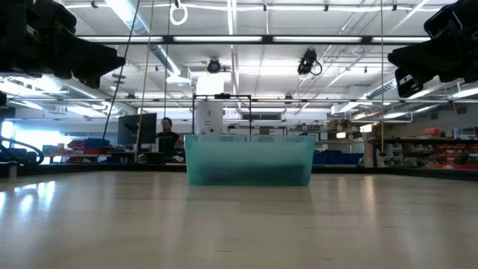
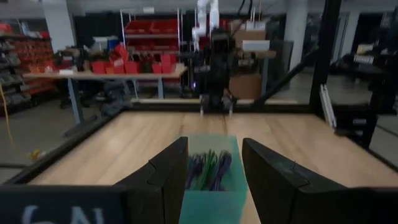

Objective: Pick and place USB-C Cables
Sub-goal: Return to Home Position

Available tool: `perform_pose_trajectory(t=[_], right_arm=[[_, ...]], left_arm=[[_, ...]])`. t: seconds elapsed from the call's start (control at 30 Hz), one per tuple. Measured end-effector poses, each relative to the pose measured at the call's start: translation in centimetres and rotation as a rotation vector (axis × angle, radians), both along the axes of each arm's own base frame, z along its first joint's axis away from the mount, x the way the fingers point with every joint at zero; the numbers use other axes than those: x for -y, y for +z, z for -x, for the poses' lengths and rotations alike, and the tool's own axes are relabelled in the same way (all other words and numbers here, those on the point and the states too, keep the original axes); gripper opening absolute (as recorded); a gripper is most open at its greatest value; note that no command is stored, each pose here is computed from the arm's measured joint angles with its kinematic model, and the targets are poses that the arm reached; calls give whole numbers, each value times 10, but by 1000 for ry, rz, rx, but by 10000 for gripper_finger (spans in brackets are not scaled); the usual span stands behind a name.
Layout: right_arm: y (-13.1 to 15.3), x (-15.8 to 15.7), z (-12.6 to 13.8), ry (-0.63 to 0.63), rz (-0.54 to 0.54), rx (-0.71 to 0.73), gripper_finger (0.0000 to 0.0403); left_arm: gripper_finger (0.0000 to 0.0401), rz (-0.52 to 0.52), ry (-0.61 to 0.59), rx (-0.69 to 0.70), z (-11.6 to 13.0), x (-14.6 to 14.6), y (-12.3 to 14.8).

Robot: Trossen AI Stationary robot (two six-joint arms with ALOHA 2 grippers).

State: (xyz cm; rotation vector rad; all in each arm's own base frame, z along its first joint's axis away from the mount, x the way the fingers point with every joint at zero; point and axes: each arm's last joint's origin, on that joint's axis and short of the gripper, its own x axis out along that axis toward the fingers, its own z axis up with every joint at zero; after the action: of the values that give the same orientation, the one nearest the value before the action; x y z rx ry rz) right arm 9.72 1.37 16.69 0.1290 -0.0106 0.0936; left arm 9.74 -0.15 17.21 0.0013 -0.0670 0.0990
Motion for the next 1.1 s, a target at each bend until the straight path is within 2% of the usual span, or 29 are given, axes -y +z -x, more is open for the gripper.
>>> perform_pose_trajectory(t=[0.97, 1.1], right_arm=[[0, 0, 0, 3, -8, -6, 39], [0, 0, 0, 4, -36, -9, 31]], left_arm=[[160, -32, -8, -26, 0, 0, -2], [145, -49, -7, -27, 0, 0, -2]])
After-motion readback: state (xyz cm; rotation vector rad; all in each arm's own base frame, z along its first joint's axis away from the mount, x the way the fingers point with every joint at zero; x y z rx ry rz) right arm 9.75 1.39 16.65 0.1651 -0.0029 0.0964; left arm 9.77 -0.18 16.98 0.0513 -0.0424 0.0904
